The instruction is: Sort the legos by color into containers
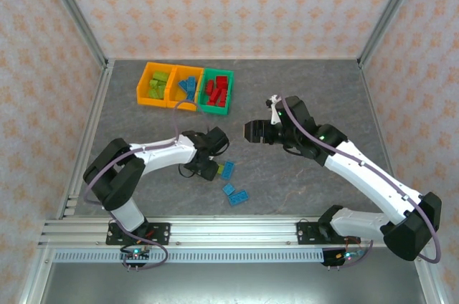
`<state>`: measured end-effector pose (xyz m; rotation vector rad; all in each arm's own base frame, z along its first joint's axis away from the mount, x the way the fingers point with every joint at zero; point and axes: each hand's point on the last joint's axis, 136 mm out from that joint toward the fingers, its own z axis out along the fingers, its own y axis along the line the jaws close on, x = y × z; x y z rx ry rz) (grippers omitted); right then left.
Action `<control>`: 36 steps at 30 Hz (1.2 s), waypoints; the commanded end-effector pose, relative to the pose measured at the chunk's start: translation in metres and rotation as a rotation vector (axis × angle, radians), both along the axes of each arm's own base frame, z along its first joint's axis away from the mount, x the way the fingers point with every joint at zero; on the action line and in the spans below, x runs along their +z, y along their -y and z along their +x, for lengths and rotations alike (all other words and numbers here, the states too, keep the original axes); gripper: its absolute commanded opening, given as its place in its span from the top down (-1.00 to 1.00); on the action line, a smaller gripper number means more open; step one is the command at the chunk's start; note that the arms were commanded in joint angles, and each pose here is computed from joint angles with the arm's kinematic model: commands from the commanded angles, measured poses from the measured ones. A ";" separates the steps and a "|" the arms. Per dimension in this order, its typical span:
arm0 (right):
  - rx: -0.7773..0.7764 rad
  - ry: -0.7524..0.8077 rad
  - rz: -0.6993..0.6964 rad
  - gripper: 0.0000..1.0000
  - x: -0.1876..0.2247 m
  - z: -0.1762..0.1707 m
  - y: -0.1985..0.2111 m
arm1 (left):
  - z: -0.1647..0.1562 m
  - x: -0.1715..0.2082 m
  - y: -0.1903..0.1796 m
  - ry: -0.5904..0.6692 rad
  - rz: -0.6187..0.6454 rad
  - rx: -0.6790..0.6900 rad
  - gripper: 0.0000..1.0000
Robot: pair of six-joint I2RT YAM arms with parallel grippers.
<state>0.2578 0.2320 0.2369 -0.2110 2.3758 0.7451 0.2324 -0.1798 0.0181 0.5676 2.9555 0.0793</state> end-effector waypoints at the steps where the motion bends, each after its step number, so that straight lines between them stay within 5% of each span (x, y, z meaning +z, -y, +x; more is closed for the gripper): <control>1: -0.011 0.000 0.021 -0.55 0.004 -0.002 -0.001 | 0.008 -0.003 0.007 -0.004 -0.044 0.023 0.03; 7: 0.056 -0.063 0.015 -0.56 -0.009 -0.009 -0.010 | 0.005 -0.009 0.002 -0.012 -0.058 0.052 0.42; 13: 0.186 -0.196 0.039 -0.55 -0.027 -0.026 -0.033 | 0.031 0.039 -0.010 0.147 -0.142 0.127 0.45; 25: 0.121 -0.154 0.084 -0.56 -0.025 -0.005 -0.042 | 0.196 0.150 -0.133 0.421 -0.232 0.500 0.44; 31: 0.110 -0.162 0.083 -0.56 -0.027 -0.003 -0.043 | 0.268 0.139 -0.189 0.403 -0.214 0.642 0.34; 36: 0.096 -0.147 0.084 -0.56 -0.023 -0.004 -0.039 | 0.291 0.127 -0.209 0.362 -0.179 0.664 0.20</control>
